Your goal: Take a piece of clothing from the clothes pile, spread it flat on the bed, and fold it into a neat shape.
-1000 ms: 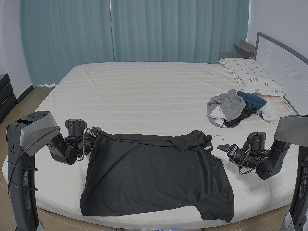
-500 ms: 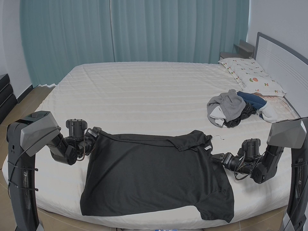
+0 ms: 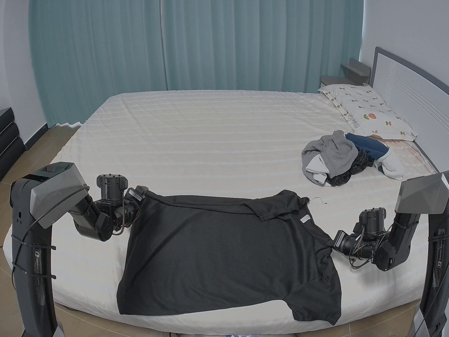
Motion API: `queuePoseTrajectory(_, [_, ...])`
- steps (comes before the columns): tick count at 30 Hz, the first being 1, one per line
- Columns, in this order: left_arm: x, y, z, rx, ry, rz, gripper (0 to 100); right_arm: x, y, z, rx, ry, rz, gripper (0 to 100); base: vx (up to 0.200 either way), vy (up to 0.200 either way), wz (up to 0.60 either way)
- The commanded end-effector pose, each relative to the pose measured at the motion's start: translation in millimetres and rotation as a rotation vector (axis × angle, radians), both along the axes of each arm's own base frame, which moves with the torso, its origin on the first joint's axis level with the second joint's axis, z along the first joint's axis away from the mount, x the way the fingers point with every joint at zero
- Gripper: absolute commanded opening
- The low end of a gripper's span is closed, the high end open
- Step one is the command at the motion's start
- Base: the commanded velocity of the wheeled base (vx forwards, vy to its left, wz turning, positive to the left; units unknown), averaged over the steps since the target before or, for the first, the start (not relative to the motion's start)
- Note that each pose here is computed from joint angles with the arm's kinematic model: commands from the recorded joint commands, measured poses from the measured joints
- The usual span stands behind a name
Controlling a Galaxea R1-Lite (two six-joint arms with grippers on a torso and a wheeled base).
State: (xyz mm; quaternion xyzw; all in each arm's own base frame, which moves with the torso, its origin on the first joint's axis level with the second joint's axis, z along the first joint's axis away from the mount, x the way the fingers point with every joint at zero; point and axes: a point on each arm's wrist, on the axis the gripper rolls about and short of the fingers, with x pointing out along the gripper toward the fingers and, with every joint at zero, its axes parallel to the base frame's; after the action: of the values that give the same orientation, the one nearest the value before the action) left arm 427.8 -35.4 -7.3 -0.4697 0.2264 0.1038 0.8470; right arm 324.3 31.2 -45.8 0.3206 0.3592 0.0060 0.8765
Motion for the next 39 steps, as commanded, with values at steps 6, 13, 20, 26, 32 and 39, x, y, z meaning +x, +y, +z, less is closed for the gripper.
queuePoseTrajectory(6, [-0.2,0.2,-2.6,0.005,0.007,0.003,100,-20.2,-20.7,29.5,-0.066,-0.010,-0.008,0,0.000,0.000,0.00])
queuePoseTrajectory(13, [-0.3,0.2,-2.8,0.008,0.010,0.003,100,-27.8,-27.2,21.4,-0.122,0.082,0.025,0,0.000,0.000,0.00])
queuePoseTrajectory(20, [-0.5,0.2,-3.1,0.009,0.013,0.003,100,-33.3,-28.2,22.9,-0.158,0.132,0.058,0,0.000,0.000,0.00])
queuePoseTrajectory(26, [-0.6,0.2,-3.3,0.008,0.014,0.001,100,-21.7,-28.1,36.4,-0.153,0.038,0.049,100,0.000,0.000,0.00])
queuePoseTrajectory(32, [-0.5,-0.5,-2.5,0.005,0.011,0.001,100,12.8,-15.3,58.8,-0.039,-0.145,-0.014,100,0.000,0.000,0.00])
queuePoseTrajectory(39, [-0.2,0.7,0.6,-0.004,0.001,0.005,100,43.0,52.3,57.3,0.050,-0.133,0.103,100,0.000,0.000,0.00])
